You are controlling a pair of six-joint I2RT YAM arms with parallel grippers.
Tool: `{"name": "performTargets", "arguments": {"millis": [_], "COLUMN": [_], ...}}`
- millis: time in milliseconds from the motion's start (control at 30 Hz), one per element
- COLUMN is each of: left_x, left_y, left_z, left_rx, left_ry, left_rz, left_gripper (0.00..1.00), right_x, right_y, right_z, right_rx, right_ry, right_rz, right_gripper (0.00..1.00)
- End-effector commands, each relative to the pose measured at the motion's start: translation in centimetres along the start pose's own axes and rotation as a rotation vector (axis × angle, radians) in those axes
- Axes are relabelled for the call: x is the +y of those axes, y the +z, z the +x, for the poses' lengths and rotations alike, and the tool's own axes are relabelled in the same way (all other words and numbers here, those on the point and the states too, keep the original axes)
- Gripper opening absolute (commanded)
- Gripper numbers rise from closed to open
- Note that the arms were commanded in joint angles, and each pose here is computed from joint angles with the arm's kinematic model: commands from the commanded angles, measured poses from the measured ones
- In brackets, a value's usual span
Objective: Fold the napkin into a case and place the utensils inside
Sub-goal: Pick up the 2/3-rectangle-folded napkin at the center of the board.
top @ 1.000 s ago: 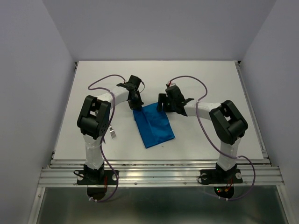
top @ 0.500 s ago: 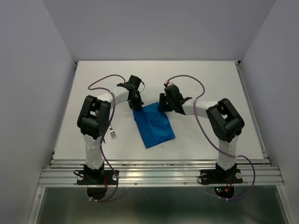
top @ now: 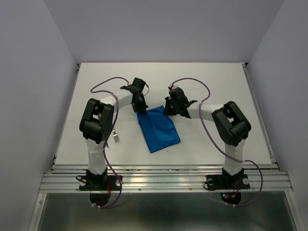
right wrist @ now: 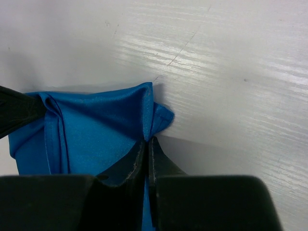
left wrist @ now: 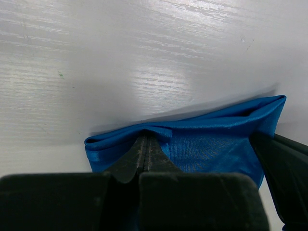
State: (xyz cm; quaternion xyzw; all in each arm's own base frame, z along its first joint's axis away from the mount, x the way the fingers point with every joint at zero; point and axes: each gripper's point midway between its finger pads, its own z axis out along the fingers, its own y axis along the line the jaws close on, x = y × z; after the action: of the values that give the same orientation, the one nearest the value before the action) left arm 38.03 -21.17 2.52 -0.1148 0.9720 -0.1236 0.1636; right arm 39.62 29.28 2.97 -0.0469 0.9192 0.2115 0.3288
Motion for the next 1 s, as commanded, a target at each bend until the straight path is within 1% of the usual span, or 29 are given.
{"name": "performTargets", "arguments": {"millis": [0, 67, 133, 267, 433, 967], "left_x": [1.0, 1.1, 1.2, 1.3, 1.3, 1.4], "left_y": [-0.1, 0.0, 0.1, 0.3, 0.2, 0.2], "left_z": [1.6, 1.7, 1.8, 2.0, 2.0, 2.3], "left_rx": [0.034, 0.037, 0.04, 0.044, 0.044, 0.047], "left_ry": [0.007, 0.007, 0.005, 0.004, 0.002, -0.004], "left_rz": [-0.037, -0.041, -0.042, -0.042, -0.04, -0.039], "left_gripper": [0.0, 0.0, 0.0, 0.0, 0.0, 0.0], "right_x": [0.7, 1.1, 1.3, 2.4, 4.6, 10.1], "right_y": [-0.9, -1.6, -2.0, -2.9, -3.7, -3.3], "right_z": [-1.3, -2.0, -2.2, -3.0, -2.9, -2.0], "right_rx": [-0.036, -0.057, -0.066, -0.088, -0.094, -0.081], "right_ry": [0.009, 0.017, 0.024, 0.021, 0.009, 0.007], "right_rz": [-0.012, -0.025, -0.031, -0.058, -0.096, -0.168], "right_gripper": [0.04, 0.01, 0.01, 0.01, 0.01, 0.01]}}
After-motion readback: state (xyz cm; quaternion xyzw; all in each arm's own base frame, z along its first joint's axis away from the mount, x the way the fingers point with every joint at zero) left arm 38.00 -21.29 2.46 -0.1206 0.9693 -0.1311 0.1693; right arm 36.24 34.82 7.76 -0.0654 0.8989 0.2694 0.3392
